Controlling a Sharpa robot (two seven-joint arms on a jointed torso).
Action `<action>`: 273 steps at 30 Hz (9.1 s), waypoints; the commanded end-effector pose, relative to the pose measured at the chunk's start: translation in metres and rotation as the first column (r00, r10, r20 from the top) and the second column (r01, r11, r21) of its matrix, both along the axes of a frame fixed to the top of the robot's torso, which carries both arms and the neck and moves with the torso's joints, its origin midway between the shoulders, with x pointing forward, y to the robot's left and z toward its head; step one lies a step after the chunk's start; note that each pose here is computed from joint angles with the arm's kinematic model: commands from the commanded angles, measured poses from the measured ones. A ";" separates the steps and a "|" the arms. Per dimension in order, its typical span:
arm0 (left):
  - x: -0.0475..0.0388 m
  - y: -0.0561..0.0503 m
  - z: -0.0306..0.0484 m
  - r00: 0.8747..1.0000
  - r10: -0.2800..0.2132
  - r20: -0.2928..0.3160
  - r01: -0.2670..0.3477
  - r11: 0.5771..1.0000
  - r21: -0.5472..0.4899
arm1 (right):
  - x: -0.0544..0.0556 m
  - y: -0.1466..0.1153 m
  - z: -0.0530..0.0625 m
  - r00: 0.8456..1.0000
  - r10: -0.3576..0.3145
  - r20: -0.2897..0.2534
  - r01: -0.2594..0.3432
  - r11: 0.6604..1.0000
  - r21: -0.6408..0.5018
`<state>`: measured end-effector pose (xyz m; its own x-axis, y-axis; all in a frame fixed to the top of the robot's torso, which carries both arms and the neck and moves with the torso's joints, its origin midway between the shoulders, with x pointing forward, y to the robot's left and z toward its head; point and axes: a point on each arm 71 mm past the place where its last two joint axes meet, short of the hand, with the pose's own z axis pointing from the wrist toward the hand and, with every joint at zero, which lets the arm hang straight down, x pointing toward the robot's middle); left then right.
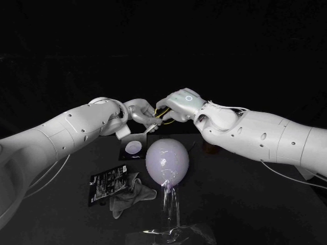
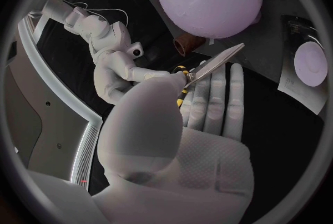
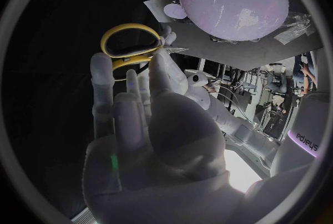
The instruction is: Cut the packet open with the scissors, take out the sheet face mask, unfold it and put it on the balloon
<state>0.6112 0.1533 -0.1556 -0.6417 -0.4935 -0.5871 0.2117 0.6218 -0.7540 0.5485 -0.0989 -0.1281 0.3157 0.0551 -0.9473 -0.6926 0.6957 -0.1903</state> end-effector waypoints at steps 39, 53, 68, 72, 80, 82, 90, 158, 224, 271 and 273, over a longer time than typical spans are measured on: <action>-0.0016 0.024 0.0096 0.995 0.029 0.098 -0.020 0.996 -0.092 | 0.032 -0.100 -0.012 0.773 0.107 -0.626 0.430 0.637 0.640; -0.0026 0.021 0.0064 0.995 0.017 0.095 -0.009 0.996 -0.090 | 0.030 -0.066 -0.035 0.679 0.210 -0.703 0.457 0.630 0.629; -0.0046 0.017 0.0062 0.995 0.004 0.096 0.005 0.996 -0.094 | 0.030 -0.051 -0.041 0.632 0.246 -0.735 0.459 0.645 0.611; -0.0053 0.015 0.0064 0.995 -0.002 0.096 0.011 0.995 -0.096 | 0.029 -0.047 -0.043 0.621 0.245 -0.745 0.456 0.660 0.597; -0.0065 0.012 0.0066 0.995 -0.012 0.096 0.021 0.995 -0.099 | 0.029 -0.043 -0.045 0.615 0.231 -0.754 0.458 0.674 0.580; -0.0067 0.012 0.0066 0.995 -0.013 0.096 0.022 0.995 -0.100 | 0.029 -0.043 -0.045 0.618 0.225 -0.753 0.459 0.675 0.578; -0.0067 0.013 0.0066 0.995 -0.012 0.095 0.021 0.995 -0.099 | 0.029 -0.046 -0.041 0.664 0.212 -0.717 0.468 0.630 0.619; -0.0175 0.124 0.0242 0.894 0.445 0.054 -0.377 0.811 -0.447 | 0.038 -0.232 -0.008 0.711 -0.228 -0.665 0.698 0.343 0.629; -0.0402 0.152 0.0295 0.864 0.503 -0.008 -0.420 0.712 -0.562 | 0.001 -0.237 -0.073 0.668 -0.294 -0.683 0.699 0.562 0.442; -0.0762 0.154 0.0138 0.896 0.441 0.046 -0.330 0.733 -0.595 | -0.056 -0.146 -0.011 0.819 0.156 -0.553 0.259 0.758 0.598; -0.0810 0.153 0.0113 0.901 0.431 0.059 -0.318 0.746 -0.585 | -0.057 -0.140 -0.012 0.817 0.160 -0.554 0.244 0.775 0.583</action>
